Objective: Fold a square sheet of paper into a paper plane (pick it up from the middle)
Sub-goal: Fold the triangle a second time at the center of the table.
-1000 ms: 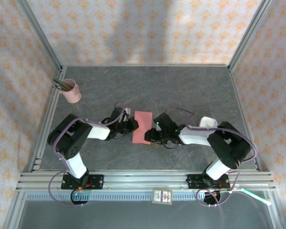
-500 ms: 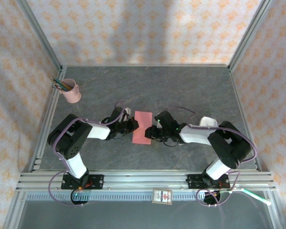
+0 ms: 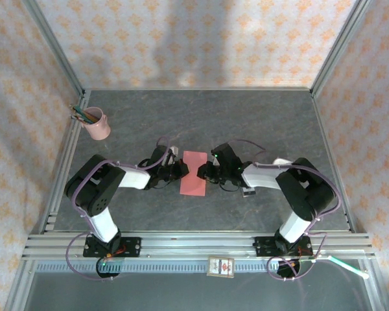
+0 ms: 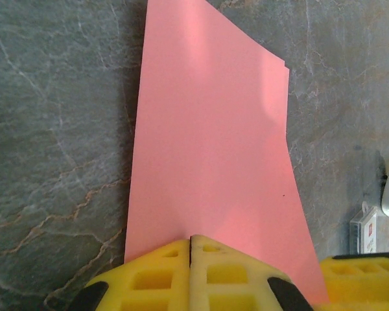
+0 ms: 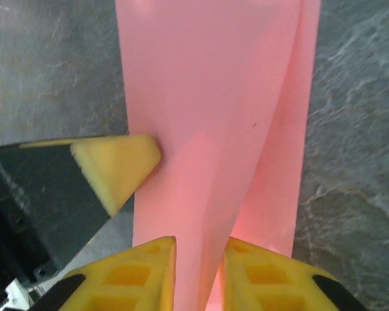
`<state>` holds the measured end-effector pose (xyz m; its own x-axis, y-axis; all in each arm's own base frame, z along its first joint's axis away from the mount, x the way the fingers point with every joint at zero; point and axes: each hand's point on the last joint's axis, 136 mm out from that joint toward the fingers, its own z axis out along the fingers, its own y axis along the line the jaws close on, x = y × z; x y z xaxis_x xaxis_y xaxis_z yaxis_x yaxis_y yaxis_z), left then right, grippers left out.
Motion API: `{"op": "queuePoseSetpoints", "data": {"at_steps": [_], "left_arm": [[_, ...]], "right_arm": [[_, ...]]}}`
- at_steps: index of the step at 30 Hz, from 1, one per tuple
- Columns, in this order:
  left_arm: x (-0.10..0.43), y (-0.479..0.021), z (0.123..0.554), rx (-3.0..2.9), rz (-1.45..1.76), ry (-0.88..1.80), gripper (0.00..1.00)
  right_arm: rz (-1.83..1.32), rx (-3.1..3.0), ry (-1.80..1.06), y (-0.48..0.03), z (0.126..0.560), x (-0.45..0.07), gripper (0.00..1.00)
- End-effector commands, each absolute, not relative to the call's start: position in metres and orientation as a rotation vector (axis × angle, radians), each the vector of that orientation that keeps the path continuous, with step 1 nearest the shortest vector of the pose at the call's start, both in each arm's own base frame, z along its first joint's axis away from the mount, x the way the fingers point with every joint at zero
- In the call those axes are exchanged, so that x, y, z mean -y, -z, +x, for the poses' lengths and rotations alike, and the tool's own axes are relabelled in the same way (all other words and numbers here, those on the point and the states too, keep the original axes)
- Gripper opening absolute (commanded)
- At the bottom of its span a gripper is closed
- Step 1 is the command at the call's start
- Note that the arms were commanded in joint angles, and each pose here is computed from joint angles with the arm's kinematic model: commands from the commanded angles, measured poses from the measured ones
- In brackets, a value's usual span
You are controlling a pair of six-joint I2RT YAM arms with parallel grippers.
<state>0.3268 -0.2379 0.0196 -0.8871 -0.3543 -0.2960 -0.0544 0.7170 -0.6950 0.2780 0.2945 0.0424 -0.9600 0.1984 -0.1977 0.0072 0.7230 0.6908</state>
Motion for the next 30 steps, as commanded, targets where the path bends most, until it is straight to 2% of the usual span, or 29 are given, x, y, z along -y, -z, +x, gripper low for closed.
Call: {"op": "queuePoseSetpoints", "data": {"at_steps": [1,12,19,22,24,30], "left_arm": [[0.231,0.004,0.313,-2.613,-0.322,0.910,0.04],[0.241,-0.014,0.325,-2.577,-0.272,0.945,0.06],[0.244,-0.066,0.330,-2.411,-0.112,0.980,0.30],[0.239,-0.088,0.314,-2.287,-0.033,0.975,0.41],[0.238,-0.101,0.300,-2.209,0.033,0.961,0.52],[0.246,-0.117,0.256,-2.043,0.240,0.838,0.67]], "right_arm": [[0.194,-2.638,-1.053,-0.046,0.295,-0.295,0.20],[0.228,-2.647,-1.076,-0.046,0.296,-0.295,0.07],[0.277,-2.684,-1.127,-0.049,0.290,-0.298,0.01],[0.294,-2.701,-1.145,-0.049,0.286,-0.298,0.01],[0.298,-2.723,-1.142,-0.047,0.284,-0.297,0.01],[0.339,-2.755,-1.196,-0.046,0.281,-0.297,0.01]]}}
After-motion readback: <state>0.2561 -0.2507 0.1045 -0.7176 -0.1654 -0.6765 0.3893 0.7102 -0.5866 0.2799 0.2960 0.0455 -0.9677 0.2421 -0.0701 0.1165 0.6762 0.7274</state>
